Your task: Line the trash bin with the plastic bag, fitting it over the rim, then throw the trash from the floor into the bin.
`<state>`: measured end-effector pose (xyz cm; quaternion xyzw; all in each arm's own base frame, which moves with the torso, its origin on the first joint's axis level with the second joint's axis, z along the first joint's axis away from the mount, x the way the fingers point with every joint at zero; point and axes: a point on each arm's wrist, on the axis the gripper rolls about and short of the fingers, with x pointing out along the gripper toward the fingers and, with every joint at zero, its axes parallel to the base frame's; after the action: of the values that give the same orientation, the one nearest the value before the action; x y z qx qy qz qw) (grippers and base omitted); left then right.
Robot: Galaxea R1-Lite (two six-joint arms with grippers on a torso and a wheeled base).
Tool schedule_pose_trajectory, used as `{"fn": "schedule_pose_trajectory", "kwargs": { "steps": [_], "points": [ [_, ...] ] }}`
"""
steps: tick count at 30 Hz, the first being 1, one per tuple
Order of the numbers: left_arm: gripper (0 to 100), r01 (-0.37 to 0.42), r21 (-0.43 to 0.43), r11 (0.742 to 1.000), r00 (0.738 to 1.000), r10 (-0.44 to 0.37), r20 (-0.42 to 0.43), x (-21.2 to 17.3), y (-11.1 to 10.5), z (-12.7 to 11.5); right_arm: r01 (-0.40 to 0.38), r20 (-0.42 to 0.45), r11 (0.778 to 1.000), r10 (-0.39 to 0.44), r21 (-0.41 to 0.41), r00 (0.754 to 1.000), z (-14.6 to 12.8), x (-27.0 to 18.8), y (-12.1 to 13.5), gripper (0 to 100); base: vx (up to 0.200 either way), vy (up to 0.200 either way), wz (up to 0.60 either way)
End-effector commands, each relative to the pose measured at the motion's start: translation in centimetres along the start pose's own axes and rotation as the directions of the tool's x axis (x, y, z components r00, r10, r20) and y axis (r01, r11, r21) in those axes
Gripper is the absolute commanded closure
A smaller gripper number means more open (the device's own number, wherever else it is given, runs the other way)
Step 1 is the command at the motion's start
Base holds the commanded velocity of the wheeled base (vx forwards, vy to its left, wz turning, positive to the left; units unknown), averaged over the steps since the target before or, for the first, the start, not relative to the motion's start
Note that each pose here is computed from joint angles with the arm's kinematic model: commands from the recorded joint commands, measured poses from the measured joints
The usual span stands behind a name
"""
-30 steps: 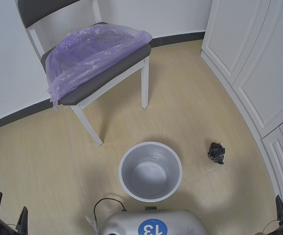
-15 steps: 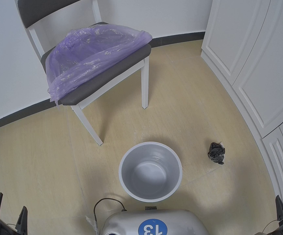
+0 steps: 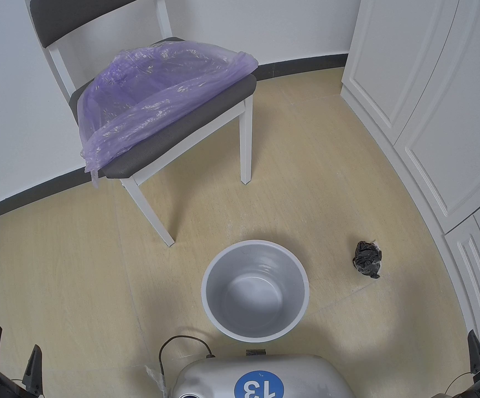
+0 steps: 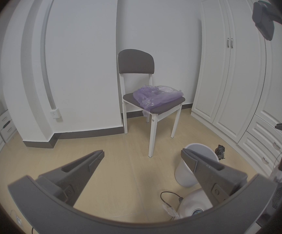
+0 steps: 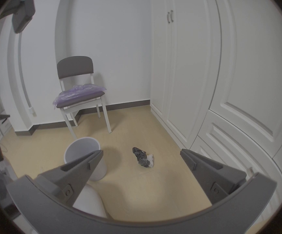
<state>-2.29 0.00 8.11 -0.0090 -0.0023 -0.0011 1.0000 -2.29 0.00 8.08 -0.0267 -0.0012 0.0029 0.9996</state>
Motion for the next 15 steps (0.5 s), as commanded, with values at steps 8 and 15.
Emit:
{"fn": "schedule_pose_trajectory", "kwargs": {
  "steps": [8,15],
  "points": [
    [0,-0.001,0.026,1.000,1.000,0.001,-0.003,0.02,0.01,-0.52,0.034,-0.004,0.999,-0.033,0.032,0.999,-0.49,0.00,-0.05,0,0.000,0.000,0.00],
    [0,-0.005,0.026,1.000,1.000,0.005,-0.003,0.02,0.01,-0.52,0.035,-0.003,0.999,-0.035,0.033,0.999,-0.50,-0.01,-0.05,0,0.000,0.000,0.00]
  ]
}}
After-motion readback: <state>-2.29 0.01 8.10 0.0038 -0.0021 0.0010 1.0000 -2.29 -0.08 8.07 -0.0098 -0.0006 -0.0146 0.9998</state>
